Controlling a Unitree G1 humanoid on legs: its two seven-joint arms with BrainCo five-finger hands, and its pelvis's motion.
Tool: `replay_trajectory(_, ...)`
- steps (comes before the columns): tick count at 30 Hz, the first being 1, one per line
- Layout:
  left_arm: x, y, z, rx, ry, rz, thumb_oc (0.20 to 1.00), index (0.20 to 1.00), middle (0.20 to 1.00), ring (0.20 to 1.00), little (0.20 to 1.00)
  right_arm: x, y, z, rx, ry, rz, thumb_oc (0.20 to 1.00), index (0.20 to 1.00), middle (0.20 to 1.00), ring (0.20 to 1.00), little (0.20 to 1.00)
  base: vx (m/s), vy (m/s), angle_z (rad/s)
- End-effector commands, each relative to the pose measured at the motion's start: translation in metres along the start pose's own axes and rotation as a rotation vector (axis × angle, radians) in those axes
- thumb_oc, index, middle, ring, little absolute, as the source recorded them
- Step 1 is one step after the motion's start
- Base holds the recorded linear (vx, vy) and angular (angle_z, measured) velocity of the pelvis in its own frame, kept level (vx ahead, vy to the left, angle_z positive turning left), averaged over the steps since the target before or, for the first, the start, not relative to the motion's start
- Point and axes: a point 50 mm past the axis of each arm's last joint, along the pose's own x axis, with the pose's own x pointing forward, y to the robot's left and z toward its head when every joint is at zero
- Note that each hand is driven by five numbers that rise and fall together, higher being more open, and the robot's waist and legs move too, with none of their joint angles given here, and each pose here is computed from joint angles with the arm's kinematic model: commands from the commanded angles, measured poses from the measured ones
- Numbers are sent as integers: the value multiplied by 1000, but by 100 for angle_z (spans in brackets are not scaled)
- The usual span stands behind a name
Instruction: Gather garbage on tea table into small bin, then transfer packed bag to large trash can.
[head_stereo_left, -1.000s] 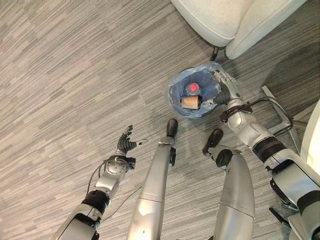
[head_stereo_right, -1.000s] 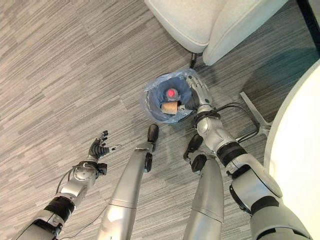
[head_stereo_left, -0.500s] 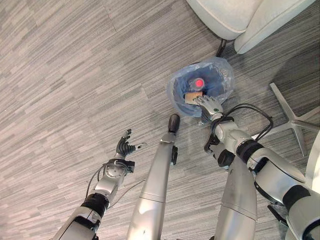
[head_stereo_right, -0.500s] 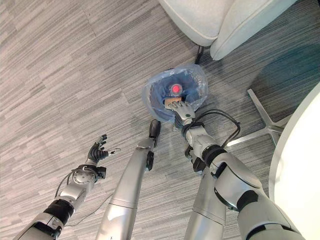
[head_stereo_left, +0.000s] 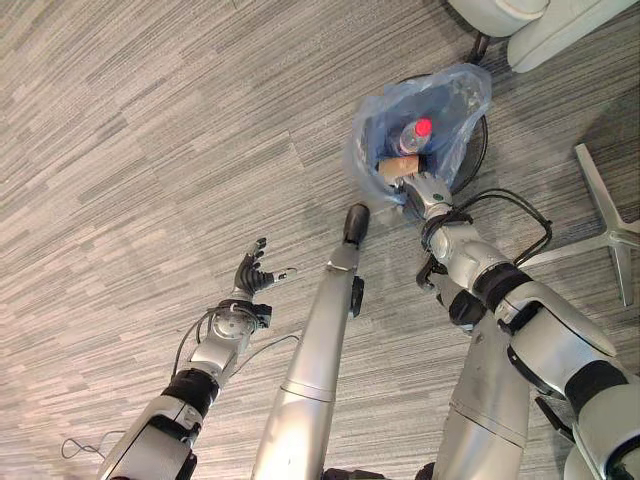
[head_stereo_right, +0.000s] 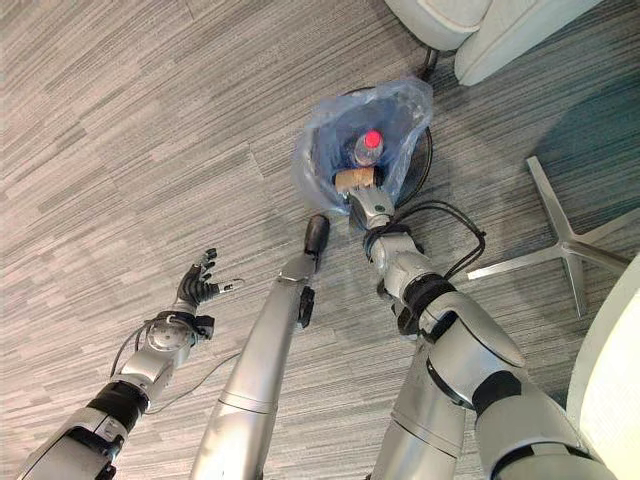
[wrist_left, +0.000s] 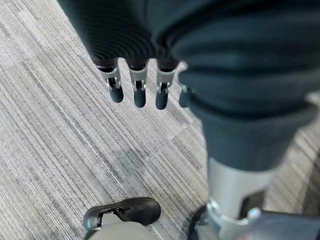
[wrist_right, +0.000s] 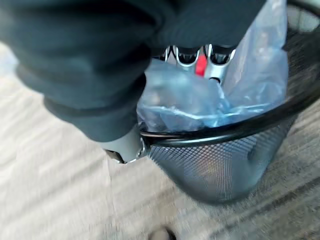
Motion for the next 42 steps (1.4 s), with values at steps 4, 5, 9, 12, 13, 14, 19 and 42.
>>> replay_trajectory(4, -9, 9, -21, 13, 64, 35, 1000, 1000, 1000, 1000, 1000, -16, 14, 2, 168, -32, 4, 200, 200, 200, 200, 200, -47, 28, -11)
replay_trajectory(5, -10, 11, -22, 16, 67, 38, 1000, 1000, 1000, 1000, 1000, -17, 15, 2, 166, -33, 11, 200, 200, 200, 200, 200, -27, 2, -9)
replay_trajectory(9, -10, 16, -23, 22, 69, 56, 1000, 1000, 1000, 1000, 1000, -16, 11, -7, 105, -14, 3, 200, 200, 200, 200, 200, -12, -25, -6)
replay_trajectory(12, -13, 15, -26, 13, 80, 63, 1000, 1000, 1000, 1000, 1000, -15, 6, -17, 148, 43, -47, 200, 200, 200, 200, 200, 0, 0, 0)
replay_trajectory(13, -14, 15, -28, 15, 86, 64, 1000, 1000, 1000, 1000, 1000, -16, 6, -16, 180, 50, -53, 200, 200, 200, 200, 200, 7, 17, -4)
replay_trajectory(14, -15, 14, -30, 16, 96, 65, 1000, 1000, 1000, 1000, 1000, -19, 13, -14, 227, 58, -42, 200, 200, 200, 200, 200, 3, 17, -4)
replay_trajectory(19, -13, 13, -31, 6, 111, 74, 1000, 1000, 1000, 1000, 1000, -33, 35, -10, 495, 123, 1, 200, 200, 200, 200, 200, -22, 19, -4)
replay_trajectory(42, -44, 17, -78, -36, 300, 71, 1000, 1000, 1000, 1000, 1000, -126, 128, 3, 1227, 359, 290, 200, 200, 200, 200, 200, -1, 14, -9)
